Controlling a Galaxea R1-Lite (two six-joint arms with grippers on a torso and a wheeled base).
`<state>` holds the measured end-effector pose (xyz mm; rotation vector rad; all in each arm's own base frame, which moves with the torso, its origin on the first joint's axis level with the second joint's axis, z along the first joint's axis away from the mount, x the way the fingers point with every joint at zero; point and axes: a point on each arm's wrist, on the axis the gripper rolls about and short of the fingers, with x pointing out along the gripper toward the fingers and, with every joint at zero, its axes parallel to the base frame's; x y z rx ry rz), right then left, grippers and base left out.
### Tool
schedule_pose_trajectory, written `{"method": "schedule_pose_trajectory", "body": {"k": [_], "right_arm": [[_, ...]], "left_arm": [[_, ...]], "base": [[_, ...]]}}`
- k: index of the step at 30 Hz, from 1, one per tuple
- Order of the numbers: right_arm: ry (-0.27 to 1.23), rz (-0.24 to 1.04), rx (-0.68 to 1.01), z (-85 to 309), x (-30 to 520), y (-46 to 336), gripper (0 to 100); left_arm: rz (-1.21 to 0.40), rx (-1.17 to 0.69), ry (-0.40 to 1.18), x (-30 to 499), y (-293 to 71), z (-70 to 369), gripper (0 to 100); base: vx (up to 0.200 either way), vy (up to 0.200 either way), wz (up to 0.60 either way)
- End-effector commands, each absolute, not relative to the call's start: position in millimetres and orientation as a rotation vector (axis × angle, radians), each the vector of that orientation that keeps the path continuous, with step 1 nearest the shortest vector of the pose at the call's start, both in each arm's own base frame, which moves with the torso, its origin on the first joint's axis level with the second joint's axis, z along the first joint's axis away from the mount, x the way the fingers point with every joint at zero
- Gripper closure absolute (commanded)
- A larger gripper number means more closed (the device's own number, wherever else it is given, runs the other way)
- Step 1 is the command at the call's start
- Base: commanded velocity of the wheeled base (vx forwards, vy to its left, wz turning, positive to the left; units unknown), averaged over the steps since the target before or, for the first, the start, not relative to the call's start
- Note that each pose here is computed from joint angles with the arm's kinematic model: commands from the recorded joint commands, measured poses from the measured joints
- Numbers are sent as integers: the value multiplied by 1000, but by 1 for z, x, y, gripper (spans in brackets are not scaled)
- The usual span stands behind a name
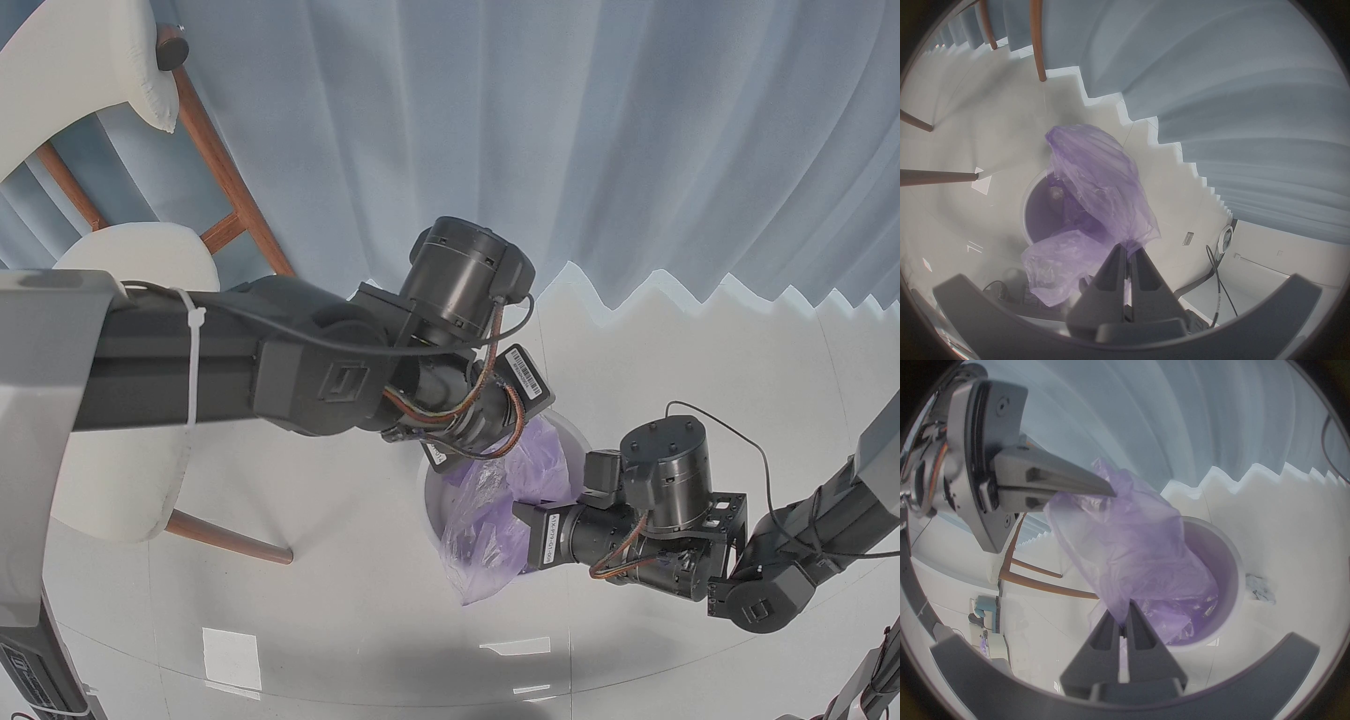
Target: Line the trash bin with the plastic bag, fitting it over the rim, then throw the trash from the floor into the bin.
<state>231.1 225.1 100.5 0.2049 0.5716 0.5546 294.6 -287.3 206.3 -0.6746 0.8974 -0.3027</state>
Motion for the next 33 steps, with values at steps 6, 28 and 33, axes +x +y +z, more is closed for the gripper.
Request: {"method": "schedule_pose_trajectory", "body": {"k": [6,28,33], "right_arm": [[558,501,240,115,209,180,100],[570,453,302,116,204,165,100],[569,455,302,116,204,165,100]], "left_arm": [[-235,-653,859,296,-284,201,100],[-211,-568,788,264,-231,224,0],[-222,-405,832,251,-209,193,0]], "base": [[0,0,0],[0,0,0],[0,0,0]]}}
